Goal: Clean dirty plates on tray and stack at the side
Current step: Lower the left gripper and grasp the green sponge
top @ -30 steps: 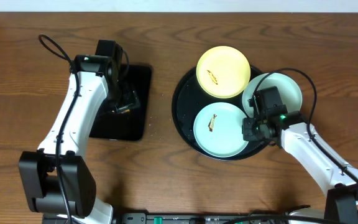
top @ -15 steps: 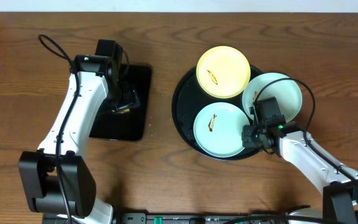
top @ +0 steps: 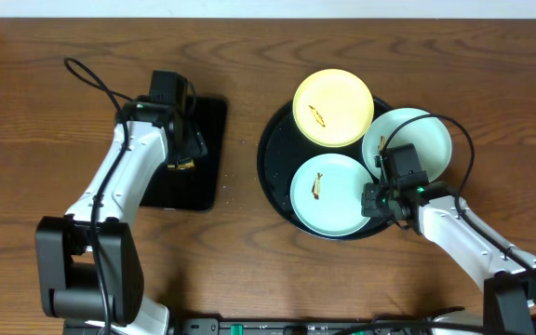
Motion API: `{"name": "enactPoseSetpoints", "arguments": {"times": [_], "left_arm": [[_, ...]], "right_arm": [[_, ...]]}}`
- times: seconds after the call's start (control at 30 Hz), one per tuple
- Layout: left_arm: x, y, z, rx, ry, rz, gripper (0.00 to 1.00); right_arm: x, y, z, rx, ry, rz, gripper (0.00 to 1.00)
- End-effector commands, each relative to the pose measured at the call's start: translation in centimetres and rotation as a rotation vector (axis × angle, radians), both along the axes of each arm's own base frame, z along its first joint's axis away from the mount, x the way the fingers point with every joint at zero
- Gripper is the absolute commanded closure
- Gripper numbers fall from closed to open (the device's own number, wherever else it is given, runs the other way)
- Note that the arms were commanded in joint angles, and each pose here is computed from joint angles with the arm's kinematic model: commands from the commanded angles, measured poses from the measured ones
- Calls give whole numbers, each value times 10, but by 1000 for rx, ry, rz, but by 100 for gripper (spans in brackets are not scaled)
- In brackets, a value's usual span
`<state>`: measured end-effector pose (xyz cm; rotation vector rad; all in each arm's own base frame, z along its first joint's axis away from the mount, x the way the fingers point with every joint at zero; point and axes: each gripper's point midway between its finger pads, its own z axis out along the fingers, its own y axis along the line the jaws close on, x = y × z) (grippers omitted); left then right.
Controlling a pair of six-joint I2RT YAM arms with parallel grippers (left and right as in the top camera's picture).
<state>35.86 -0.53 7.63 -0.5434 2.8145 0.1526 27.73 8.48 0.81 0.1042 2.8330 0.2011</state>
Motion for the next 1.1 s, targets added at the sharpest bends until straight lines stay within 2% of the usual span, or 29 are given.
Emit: {"name": "enactPoseSetpoints", "arguments": {"times": [0.0, 0.2, 0.37, 0.57, 0.63, 0.7, 0.77, 0.97, 1.0, 1.07], "left_arm": [[1, 9, -8, 44, -18, 14, 13], [11, 8, -20, 52, -68, -31, 14], [7, 8, -43, 54, -60, -35, 14], [11, 8, -77, 75, -28, -110, 15], [6, 8, -86, 76, 5, -112, 25], [0, 9, -91, 77, 36, -113, 40], [-7, 9, -91, 75, 63, -115, 47], [-32, -7, -88, -31, 153, -137, 52], [-35, -11, -88, -51, 162, -140, 52], [-40, -17, -85, -88, 177, -146, 43]], "right_arm": [[-3, 0, 0, -11, 2, 12, 99], [-2, 0, 0, -10, -2, 12, 97], [-2, 0, 0, -10, -2, 12, 93], [-2, 0, 0, -9, -4, 12, 91], [-2, 0, 0, -9, -4, 12, 91], [-1, 0, 0, -9, -5, 12, 90], [-1, 0, 1, -8, -5, 12, 89], [-1, 0, 1, -8, -5, 12, 86], [-1, 0, 1, -8, -5, 12, 85], [-1, 0, 1, -8, -5, 12, 84]]}}
